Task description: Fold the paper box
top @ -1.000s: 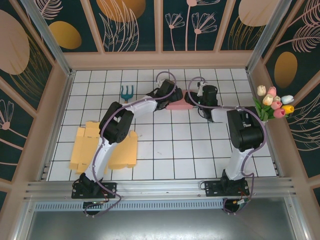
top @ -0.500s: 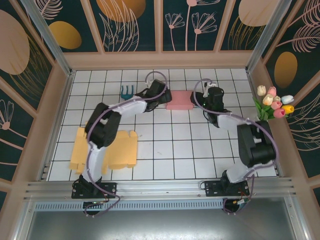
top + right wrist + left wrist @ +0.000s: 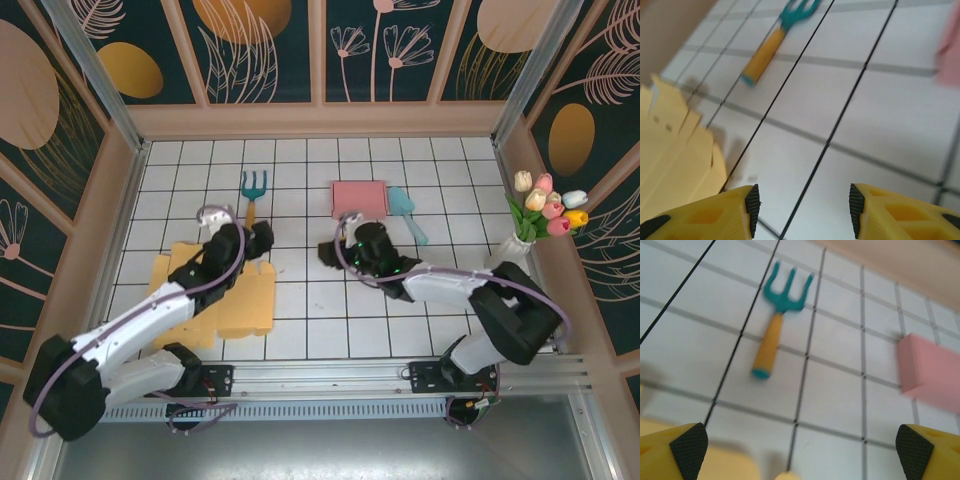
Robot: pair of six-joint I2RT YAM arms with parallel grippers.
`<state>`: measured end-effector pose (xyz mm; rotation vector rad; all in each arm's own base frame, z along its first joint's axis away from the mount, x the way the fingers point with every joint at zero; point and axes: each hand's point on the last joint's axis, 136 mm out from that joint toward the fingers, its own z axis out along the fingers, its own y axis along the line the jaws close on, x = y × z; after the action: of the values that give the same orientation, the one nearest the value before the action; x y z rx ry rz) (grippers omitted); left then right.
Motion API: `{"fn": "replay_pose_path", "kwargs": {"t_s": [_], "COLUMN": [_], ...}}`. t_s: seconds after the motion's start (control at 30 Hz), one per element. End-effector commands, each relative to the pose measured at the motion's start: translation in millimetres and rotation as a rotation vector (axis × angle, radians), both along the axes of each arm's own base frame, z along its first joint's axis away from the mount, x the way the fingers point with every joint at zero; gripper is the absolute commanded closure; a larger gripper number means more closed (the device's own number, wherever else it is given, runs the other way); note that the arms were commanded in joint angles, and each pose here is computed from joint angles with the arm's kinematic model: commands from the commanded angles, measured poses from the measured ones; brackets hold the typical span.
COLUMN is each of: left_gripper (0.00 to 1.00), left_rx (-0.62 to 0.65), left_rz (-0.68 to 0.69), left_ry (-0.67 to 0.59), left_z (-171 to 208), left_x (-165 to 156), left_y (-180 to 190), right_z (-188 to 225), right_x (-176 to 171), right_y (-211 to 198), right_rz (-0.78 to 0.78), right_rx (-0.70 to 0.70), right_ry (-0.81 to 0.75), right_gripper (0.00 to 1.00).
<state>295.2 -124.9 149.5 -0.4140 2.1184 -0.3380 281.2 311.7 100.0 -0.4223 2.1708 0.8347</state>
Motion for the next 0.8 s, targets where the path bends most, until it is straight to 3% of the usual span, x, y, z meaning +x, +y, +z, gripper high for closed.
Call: {"fn": "replay_pose_path", "kwargs": {"t_s": [0.0,0.17,0.47,0.77], "left_gripper": [0.02,0.02,0.02,0.01], "left_rx": [-0.065,-0.135,-0.187,-0.184], "left_rz": [0.021,0.007,0.011,0.014], "left_ry": [0.004,-0.026,-0.058,-0.054], "left_z": [-1,-1,-3,-8], "left_x": [-19,-38,-50,-50], "left_y": [11,18,26,26], "right_z": [10,-25,-60,-84], "right_x": [-7,3,-7,-33], "right_y": [46,92,147,158], "right_rz": [0.156,0.3,0.472,0.552], "right_rx": [0.041,-0.132,-0.15,-0.175], "right_ry": [-0.008,0.031,0.1,0.127], "right_gripper": [0.46,0.47,0.48,0.53]}}
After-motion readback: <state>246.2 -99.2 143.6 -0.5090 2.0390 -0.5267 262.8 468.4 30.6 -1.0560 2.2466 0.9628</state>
